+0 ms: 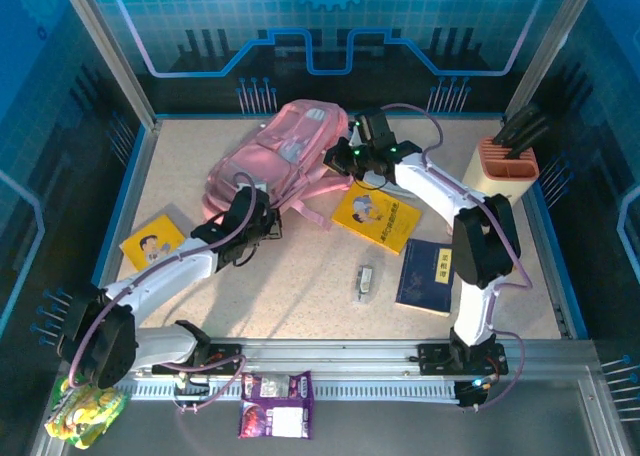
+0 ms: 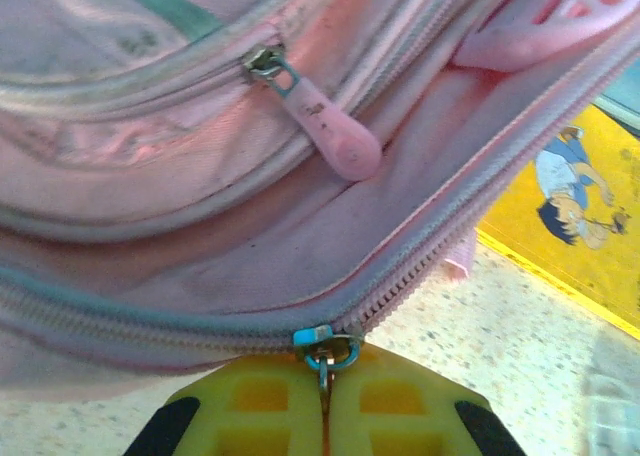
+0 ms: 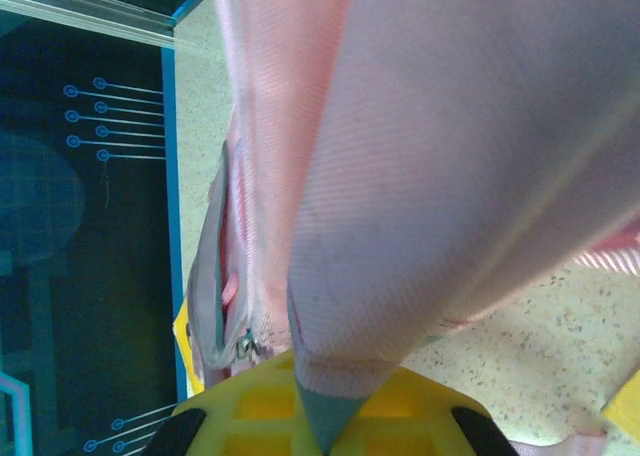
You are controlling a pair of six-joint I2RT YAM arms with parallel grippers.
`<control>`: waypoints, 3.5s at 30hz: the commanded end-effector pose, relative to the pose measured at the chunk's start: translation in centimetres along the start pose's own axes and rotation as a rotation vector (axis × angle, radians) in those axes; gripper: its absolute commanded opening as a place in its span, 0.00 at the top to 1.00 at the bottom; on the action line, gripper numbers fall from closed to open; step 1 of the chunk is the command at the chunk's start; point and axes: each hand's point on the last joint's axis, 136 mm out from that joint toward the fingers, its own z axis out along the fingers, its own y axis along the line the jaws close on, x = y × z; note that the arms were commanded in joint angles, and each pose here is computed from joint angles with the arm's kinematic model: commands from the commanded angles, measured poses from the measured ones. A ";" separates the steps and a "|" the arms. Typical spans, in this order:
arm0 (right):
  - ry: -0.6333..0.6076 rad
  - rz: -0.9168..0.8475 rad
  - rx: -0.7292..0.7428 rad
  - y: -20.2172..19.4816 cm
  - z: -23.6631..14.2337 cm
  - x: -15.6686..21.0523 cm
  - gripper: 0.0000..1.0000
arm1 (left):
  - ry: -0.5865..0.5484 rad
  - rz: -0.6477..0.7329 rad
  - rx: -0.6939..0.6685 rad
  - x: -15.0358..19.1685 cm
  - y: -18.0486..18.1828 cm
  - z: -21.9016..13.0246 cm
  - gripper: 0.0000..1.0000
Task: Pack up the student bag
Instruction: Unzip the student bag at the top-center of the table.
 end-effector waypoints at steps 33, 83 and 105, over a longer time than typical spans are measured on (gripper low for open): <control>0.183 0.173 -0.071 -2.7 4.6 9.3 0.39 | 0.098 -0.133 0.030 0.6 -4.9 3.2 1.00; 0.200 -0.004 0.013 -4.4 -0.3 5.3 0.44 | 0.122 -0.052 0.006 1.3 -3.4 0.1 1.00; 0.167 0.158 -0.033 -2.5 5.6 11.5 0.74 | 0.165 -0.023 0.027 1.7 -4.1 0.1 1.00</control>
